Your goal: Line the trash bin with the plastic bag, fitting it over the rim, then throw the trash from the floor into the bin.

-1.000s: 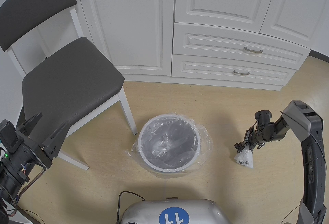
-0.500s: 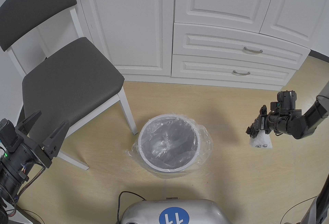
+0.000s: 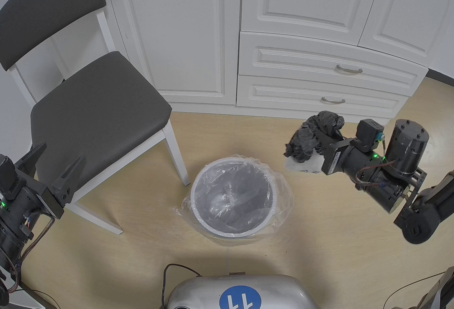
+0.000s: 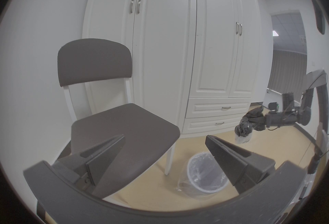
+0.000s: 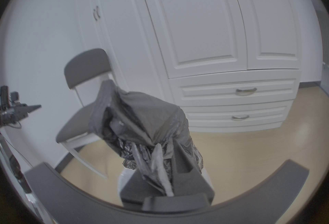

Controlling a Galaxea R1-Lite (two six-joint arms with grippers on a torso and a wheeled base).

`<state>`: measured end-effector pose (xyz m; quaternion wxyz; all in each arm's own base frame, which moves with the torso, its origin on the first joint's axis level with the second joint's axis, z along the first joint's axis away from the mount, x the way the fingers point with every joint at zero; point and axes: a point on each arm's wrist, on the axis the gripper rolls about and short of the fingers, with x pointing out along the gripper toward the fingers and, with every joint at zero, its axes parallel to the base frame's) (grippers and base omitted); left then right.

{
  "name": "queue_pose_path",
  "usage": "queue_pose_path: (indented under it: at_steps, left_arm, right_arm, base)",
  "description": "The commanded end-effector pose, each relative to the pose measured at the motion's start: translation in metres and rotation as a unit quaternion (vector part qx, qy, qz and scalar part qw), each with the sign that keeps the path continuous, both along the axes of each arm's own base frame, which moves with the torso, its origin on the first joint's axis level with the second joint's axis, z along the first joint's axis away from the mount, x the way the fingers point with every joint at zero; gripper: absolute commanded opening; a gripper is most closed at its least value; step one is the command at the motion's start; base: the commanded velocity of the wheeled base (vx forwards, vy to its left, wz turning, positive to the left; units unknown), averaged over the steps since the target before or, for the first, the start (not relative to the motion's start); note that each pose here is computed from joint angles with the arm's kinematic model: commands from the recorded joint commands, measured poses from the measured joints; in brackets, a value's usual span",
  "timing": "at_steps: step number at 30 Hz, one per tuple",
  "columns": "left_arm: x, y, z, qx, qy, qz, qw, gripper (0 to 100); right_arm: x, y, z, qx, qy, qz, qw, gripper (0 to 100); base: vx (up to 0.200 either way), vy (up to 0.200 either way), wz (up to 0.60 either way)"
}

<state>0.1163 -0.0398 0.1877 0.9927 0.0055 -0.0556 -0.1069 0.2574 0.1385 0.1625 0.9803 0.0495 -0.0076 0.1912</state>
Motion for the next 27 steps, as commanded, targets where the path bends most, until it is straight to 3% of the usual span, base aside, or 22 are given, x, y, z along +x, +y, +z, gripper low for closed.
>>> queue_pose_path:
  at_steps: [1, 3, 5, 9, 13, 17, 20, 27]
  left_arm:
    - [0.003, 0.013, 0.005, 0.033, -0.017, 0.06, 0.9975, 100]
    - [0.004, 0.018, 0.006, 0.043, -0.019, 0.081, 0.9956, 100]
    - [0.006, 0.026, 0.006, 0.054, -0.019, 0.113, 0.992, 100]
    - [0.007, 0.031, 0.009, 0.062, -0.024, 0.137, 0.9884, 100]
    - [0.007, 0.032, 0.01, 0.067, -0.028, 0.142, 0.9871, 100]
    - [0.006, 0.033, 0.01, 0.076, -0.029, 0.146, 0.986, 100]
    - [0.006, 0.033, 0.01, 0.076, -0.027, 0.146, 0.986, 100]
    - [0.007, 0.033, 0.01, 0.077, -0.026, 0.145, 0.9861, 100]
  right_arm:
    - [-0.009, 0.052, -0.04, 0.044, 0.018, 0.054, 0.9974, 0]
    - [-0.007, 0.063, -0.049, 0.062, 0.008, 0.065, 0.9959, 0]
    - [-0.003, 0.074, -0.075, 0.047, 0.032, 0.072, 0.9958, 0]
    - [-0.004, 0.086, -0.087, 0.051, 0.051, 0.088, 0.9935, 0]
    - [-0.003, 0.098, -0.097, 0.086, 0.077, 0.101, 0.9882, 0]
    - [0.014, 0.115, -0.11, 0.156, 0.103, 0.101, 0.9771, 0]
    - [0.021, 0.119, -0.12, 0.183, 0.122, 0.099, 0.9704, 0]
    - [0.047, 0.122, -0.144, 0.191, 0.124, 0.081, 0.9703, 0]
  base:
    - [0.0, 0.0, 0.0]
    - [0.0, 0.0, 0.0]
    - [0.0, 0.0, 0.0]
    - [0.0, 0.0, 0.0]
    - [0.0, 0.0, 0.0]
    - [0.0, 0.0, 0.0]
    - [0.0, 0.0, 0.0]
    - [0.0, 0.0, 0.0]
